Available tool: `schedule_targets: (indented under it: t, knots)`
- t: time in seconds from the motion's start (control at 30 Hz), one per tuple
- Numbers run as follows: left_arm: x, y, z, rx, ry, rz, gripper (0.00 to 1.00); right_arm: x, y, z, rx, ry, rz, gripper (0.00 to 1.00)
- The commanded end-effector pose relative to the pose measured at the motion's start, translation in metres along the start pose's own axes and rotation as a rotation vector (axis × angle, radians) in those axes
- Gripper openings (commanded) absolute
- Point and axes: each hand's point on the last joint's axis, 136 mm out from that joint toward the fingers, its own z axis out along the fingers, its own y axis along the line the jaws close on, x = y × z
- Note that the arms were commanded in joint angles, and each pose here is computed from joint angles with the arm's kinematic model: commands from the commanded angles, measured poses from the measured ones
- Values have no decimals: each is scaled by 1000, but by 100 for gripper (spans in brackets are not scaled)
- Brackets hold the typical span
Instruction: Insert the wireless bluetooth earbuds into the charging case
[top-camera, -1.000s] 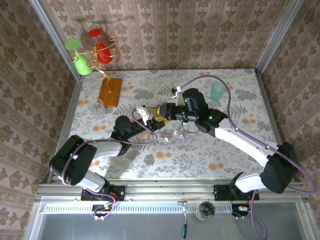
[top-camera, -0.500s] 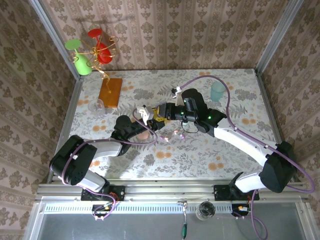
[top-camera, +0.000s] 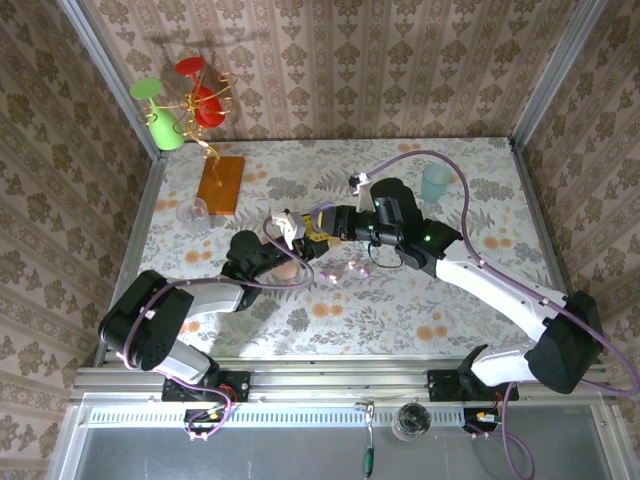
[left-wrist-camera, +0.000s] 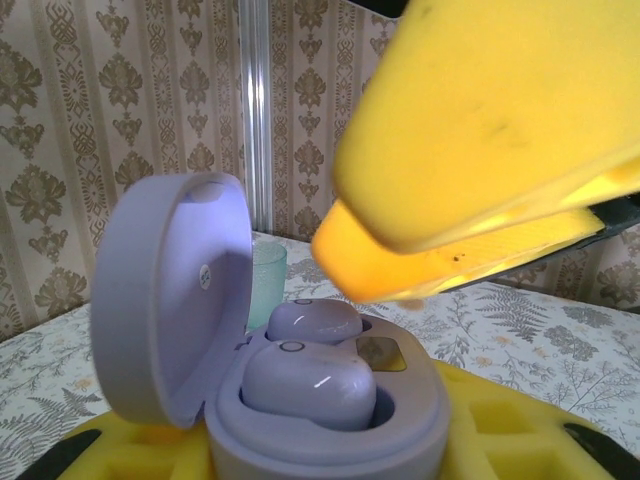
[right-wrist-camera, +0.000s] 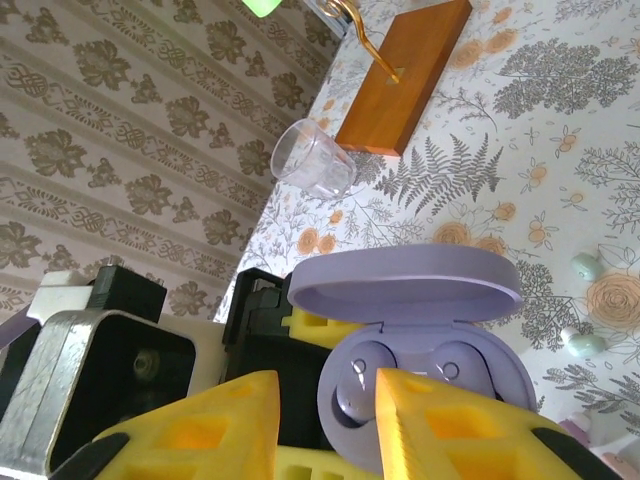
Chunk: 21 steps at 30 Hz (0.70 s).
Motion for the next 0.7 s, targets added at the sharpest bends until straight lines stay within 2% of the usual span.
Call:
schedule_targets:
  t: [0.0,0.27,0.67]
  knots:
    - [-13,-5,1,43,-44,18,23,-6,15,-14,-70,-30,-30,35]
    - [-1,-25,-4,154,-12,45,24,-19,23,-31,-82,-78,-43,39]
    - [3,-37,-12,216,-1,58,24,-20,9,-11,6,8,-17,44]
